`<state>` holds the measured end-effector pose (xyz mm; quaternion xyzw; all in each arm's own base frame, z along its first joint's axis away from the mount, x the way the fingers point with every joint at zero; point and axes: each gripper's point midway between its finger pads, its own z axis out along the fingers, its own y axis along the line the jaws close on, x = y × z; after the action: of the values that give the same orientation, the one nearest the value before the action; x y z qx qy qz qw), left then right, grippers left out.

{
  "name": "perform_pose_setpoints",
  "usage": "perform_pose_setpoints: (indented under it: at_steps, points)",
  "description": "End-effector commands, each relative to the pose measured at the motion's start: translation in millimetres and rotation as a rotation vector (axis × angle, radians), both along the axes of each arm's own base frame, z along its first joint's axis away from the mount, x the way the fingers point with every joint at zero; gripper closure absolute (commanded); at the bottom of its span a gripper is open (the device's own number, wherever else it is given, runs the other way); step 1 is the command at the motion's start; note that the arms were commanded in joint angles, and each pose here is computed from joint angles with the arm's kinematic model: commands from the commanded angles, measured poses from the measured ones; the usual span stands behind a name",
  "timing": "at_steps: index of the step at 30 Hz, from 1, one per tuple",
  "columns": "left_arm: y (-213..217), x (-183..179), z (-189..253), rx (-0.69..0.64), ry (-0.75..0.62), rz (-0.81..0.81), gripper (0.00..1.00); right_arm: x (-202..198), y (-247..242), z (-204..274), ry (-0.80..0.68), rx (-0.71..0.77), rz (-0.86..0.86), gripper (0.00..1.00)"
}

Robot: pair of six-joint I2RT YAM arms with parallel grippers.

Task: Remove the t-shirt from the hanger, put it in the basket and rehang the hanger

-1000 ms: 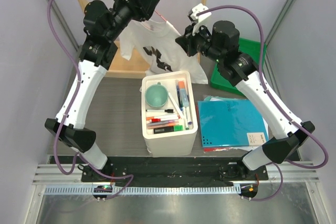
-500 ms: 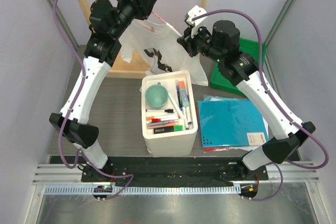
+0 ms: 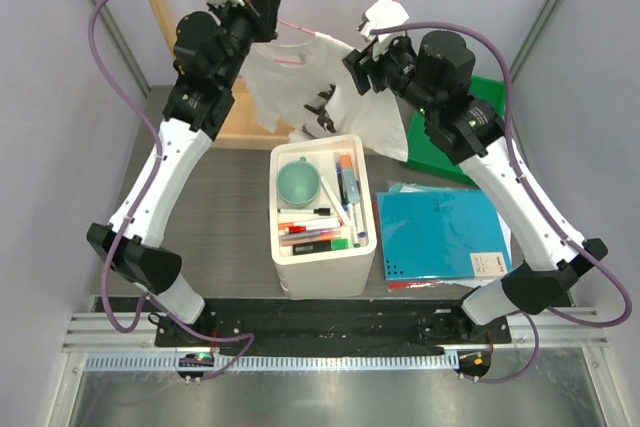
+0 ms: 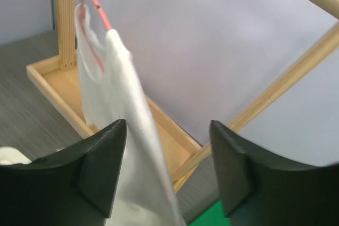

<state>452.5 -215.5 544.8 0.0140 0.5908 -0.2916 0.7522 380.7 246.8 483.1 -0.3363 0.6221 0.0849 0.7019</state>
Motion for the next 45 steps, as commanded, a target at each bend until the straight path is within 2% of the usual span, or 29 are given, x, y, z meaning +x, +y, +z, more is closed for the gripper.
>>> perform_pose_setpoints:
  at_steps: [1, 2, 11, 15, 21, 23, 27, 33, 35, 36, 39, 42, 44, 45]
  points:
    - [32, -50, 88, -0.139, -0.226, 0.107, 1.0, -6, -34, 61, -0.124, 0.159, -0.132, 0.13]
    - [33, -53, 90, -0.133, -0.235, 0.115, 1.0, -9, -37, 61, -0.121, 0.171, -0.139, 0.09]
    - [48, -67, 93, -0.049, -0.261, 0.191, 1.0, -34, -53, 57, -0.042, 0.255, -0.153, 0.07]
    - [54, -67, 89, -0.044, -0.253, 0.225, 1.0, -58, -61, 60, -0.022, 0.321, -0.12, 0.01]
    - [62, -63, 83, -0.068, -0.23, 0.267, 1.0, -74, -50, 40, 0.067, 0.393, -0.04, 0.02]
    - [65, -62, 82, -0.082, -0.228, 0.283, 1.0, -72, -46, 30, 0.092, 0.386, -0.035, 0.06]
    - [71, -60, 86, -0.106, -0.224, 0.315, 1.0, -66, -39, 16, 0.138, 0.381, -0.033, 0.25]
    - [69, -53, 92, -0.109, -0.224, 0.323, 1.0, -68, -35, 12, 0.149, 0.381, -0.011, 0.27]
    - [68, -51, 90, -0.106, -0.221, 0.324, 1.0, -65, -36, 8, 0.151, 0.38, -0.021, 0.3]
    - [67, -50, 89, -0.105, -0.219, 0.324, 1.0, -63, -36, 6, 0.153, 0.379, -0.031, 0.41]
    - [71, -51, 91, -0.116, -0.22, 0.339, 1.0, -57, -40, 1, 0.155, 0.379, -0.072, 0.58]
    - [75, -52, 92, -0.127, -0.217, 0.36, 1.0, -53, -41, 1, 0.152, 0.382, -0.082, 0.61]
    - [75, -51, 93, -0.131, -0.218, 0.359, 1.0, -51, -36, -1, 0.174, 0.404, -0.078, 0.7]
    - [76, -51, 94, -0.136, -0.219, 0.36, 1.0, -51, -36, 0, 0.176, 0.411, -0.075, 0.82]
